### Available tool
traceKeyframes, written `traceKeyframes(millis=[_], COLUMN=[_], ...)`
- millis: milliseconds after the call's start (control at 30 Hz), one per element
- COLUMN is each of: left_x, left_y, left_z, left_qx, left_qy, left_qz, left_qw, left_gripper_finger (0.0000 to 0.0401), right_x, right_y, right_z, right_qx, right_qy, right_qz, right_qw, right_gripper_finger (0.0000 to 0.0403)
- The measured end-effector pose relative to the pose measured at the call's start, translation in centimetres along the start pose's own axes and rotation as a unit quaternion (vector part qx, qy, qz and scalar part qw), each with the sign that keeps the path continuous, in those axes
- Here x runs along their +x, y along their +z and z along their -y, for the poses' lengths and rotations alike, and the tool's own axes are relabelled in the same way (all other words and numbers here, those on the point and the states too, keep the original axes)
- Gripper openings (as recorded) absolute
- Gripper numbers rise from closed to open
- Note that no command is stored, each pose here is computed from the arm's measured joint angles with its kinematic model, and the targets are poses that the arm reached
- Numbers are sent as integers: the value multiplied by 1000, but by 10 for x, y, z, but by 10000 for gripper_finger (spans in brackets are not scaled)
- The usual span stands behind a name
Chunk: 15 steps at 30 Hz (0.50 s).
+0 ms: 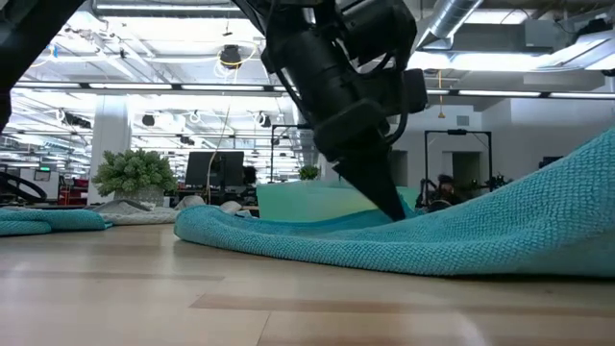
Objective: Fold microfiber towels
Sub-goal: Fold the right blue microfiber towel
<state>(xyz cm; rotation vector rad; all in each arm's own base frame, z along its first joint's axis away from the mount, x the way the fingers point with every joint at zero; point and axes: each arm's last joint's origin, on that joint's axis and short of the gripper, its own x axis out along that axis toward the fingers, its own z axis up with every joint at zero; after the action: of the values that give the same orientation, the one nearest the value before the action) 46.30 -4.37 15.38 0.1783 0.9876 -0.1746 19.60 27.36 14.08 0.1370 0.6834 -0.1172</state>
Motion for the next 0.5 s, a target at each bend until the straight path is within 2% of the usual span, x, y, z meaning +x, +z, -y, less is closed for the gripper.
traceKeyframes(millis=[133,367,500], left_x=[0,0,0], left_y=[5,4,4], left_z=[-1,0,-1], left_qx=[1,2,-5], left_qy=[3,-3,9], left_qz=[25,22,18], left_qw=[1000,1000,1000], left_gripper_finger=[95,25,3], right_x=[0,0,0], right_y=[0,0,0], right_z=[0,0,0], right_qx=[1,1,1], right_qy=[0,0,0], right_qz=[0,0,0], right_qw=[1000,1000,1000], right_gripper_finger=[10,11,11])
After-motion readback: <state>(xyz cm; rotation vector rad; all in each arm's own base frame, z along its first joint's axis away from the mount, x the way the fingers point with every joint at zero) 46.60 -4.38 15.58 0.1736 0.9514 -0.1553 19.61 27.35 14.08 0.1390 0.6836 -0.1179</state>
